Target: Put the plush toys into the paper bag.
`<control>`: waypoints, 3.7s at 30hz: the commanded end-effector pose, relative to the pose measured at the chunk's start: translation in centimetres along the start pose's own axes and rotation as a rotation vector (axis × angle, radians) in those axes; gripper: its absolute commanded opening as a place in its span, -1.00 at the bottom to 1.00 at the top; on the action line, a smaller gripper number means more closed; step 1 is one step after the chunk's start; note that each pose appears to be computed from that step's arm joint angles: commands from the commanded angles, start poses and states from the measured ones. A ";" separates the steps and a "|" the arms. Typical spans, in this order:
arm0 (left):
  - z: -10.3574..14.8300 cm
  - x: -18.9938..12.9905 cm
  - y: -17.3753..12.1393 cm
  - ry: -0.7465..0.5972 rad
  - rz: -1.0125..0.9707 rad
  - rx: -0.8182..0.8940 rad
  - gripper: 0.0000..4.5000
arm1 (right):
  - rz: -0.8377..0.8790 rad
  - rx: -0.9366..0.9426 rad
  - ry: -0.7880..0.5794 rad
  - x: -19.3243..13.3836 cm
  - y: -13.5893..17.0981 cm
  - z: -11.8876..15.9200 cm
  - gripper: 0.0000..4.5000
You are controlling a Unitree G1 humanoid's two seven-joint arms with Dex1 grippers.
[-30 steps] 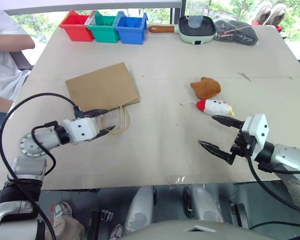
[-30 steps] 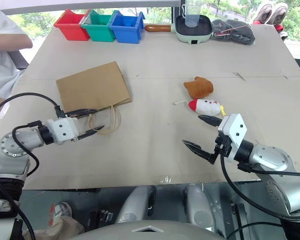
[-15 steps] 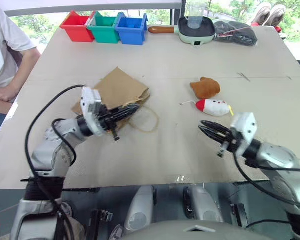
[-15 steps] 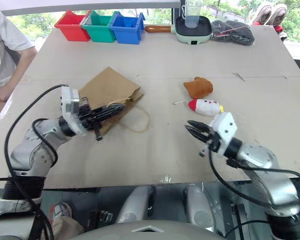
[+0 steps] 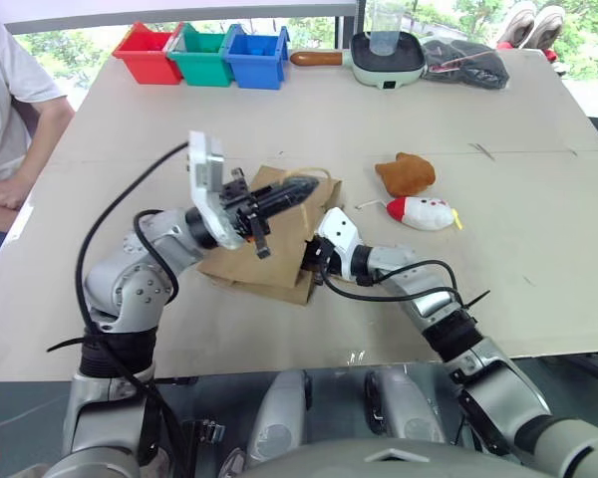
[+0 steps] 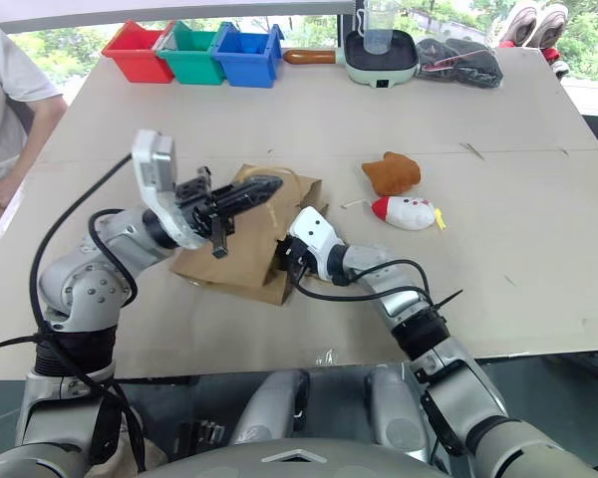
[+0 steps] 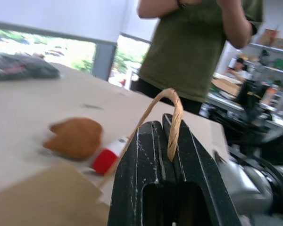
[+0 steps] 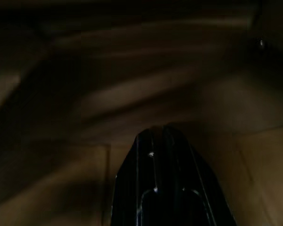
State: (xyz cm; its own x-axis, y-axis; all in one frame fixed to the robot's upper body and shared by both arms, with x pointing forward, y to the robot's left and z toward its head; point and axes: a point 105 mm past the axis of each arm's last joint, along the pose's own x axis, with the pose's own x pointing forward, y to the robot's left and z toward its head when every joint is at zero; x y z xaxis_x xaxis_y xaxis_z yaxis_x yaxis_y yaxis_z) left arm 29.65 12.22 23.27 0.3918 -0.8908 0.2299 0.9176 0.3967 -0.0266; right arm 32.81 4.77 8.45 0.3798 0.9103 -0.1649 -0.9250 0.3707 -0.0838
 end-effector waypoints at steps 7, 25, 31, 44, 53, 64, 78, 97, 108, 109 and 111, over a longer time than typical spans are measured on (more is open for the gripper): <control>5.4 0.4 3.5 -0.057 0.219 0.312 -1.00 | -0.247 -0.030 -0.016 2.5 -1.2 0.7 -0.97; 7.1 -2.3 7.4 -0.120 0.534 0.549 -1.00 | -0.360 -0.202 0.098 3.5 -1.9 0.5 -0.97; 5.0 -2.2 4.6 -0.118 0.359 0.466 -1.00 | -0.316 -0.082 -0.086 1.1 -2.8 4.7 -0.64; 3.6 -3.4 4.1 -0.103 0.363 0.390 -1.00 | -0.324 -0.073 -0.026 -11.7 -3.7 8.3 0.96; 3.1 -2.6 3.5 -0.119 0.323 0.329 -1.00 | -0.562 -0.214 0.505 -18.4 -9.6 -0.5 0.73; 3.1 -1.9 2.2 -0.147 0.242 0.205 -1.00 | -0.397 -0.614 0.290 -17.3 -8.0 4.4 -0.97; 3.1 0.2 0.7 -0.172 0.141 0.125 -1.00 | -0.057 -0.983 0.196 -3.9 -4.4 9.7 -0.97; 1.9 -1.6 1.7 -0.148 0.271 0.166 -1.00 | 0.070 -0.779 0.069 -4.0 -3.1 9.4 0.74; 2.1 -1.5 2.7 -0.182 0.331 0.184 -1.00 | -0.496 -0.277 0.204 -13.2 -11.9 8.1 0.74; 2.1 -1.4 2.7 -0.184 0.331 0.185 -1.00 | -0.570 -0.207 0.252 -13.5 -13.5 6.9 0.74; 2.2 -1.3 2.7 -0.188 0.331 0.190 -1.00 | -0.639 -0.144 0.350 -13.7 -15.5 4.4 0.74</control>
State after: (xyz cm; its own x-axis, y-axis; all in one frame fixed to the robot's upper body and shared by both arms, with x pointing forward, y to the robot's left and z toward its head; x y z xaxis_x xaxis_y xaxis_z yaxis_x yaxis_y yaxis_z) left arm 31.71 14.92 24.02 0.6430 -0.6650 0.3799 0.7153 0.6987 0.0124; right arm 40.47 -10.89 17.38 0.8050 0.5082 -0.3060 -0.5931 0.7017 -0.3949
